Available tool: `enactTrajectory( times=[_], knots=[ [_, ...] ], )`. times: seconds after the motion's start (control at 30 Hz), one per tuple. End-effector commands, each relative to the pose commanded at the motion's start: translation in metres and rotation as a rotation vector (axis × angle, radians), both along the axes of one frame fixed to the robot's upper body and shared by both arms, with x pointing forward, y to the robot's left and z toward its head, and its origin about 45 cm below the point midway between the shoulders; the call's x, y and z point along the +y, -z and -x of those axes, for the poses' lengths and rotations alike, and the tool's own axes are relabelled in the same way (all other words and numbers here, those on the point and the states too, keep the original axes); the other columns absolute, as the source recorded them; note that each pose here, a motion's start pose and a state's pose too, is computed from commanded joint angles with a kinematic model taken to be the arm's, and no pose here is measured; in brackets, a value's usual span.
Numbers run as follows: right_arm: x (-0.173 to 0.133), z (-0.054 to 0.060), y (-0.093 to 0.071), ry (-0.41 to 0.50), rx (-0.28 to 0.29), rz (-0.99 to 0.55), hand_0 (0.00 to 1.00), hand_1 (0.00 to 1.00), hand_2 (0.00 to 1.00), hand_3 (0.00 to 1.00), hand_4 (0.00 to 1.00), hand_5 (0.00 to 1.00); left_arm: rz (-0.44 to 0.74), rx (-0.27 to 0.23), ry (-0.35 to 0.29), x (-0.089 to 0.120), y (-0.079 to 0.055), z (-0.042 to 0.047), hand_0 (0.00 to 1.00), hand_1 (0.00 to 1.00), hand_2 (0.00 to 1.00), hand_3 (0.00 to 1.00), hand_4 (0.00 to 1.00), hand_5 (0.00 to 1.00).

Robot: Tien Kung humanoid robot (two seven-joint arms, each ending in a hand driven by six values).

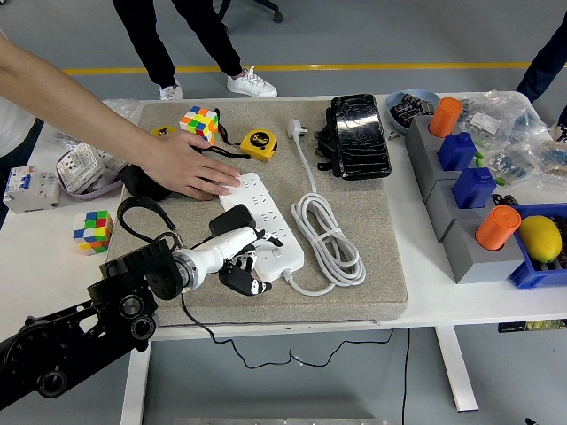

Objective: Put the plug near the board,insert it into the board,press the button,pull the plug out

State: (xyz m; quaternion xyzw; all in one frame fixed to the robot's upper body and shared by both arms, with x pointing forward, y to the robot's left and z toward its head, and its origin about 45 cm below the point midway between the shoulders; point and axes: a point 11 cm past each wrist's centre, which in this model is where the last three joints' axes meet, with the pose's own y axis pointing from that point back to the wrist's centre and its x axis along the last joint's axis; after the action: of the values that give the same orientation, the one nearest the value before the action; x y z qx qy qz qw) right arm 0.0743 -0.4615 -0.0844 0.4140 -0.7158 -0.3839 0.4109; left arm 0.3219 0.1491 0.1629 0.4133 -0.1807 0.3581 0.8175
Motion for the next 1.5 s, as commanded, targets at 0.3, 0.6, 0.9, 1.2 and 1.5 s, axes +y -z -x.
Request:
enactTrajectory(
  times=[0.3, 0.6, 0.9, 1.2, 1.5],
  knots=[
    [0.000, -0.001, 0.000, 0.001, -0.001, 0.000, 0.576, 0.639, 0.603, 0.539, 0.928, 0.469, 0.237, -0.155, -0.048, -0.001, -0.023, -0.0106, 0.058, 0.066, 0.172, 0.754, 0.574, 0.002],
    [0.000, -0.003, -0.001, -0.007, -0.002, 0.002, 0.576, 0.639, 0.603, 0.539, 0.928, 0.470, 0.454, -0.252, -0.111, 0.002, -0.029, -0.0122, 0.226, 0.314, 0.444, 0.631, 0.824, 0.193],
    [-0.002, -0.006, -0.002, -0.014, -0.004, 0.005, 0.576, 0.639, 0.603, 0.539, 0.928, 0.470, 0.584, -0.279, -0.170, 0.006, -0.026, -0.0108, 0.385, 0.520, 0.559, 0.613, 0.831, 0.206],
    [-0.002, -0.011, -0.003, -0.023, -0.009, 0.009, 0.576, 0.639, 0.604, 0.538, 0.928, 0.470, 0.604, -0.279, -0.217, 0.016, -0.018, -0.0118, 0.728, 0.744, 0.734, 0.652, 0.864, 0.247],
    [0.001, -0.014, -0.002, -0.030, -0.008, 0.007, 0.576, 0.639, 0.604, 0.539, 0.929, 0.471, 0.649, -0.256, -0.265, 0.025, -0.011, -0.0116, 0.726, 0.778, 0.815, 0.759, 0.868, 0.252]
  ],
)
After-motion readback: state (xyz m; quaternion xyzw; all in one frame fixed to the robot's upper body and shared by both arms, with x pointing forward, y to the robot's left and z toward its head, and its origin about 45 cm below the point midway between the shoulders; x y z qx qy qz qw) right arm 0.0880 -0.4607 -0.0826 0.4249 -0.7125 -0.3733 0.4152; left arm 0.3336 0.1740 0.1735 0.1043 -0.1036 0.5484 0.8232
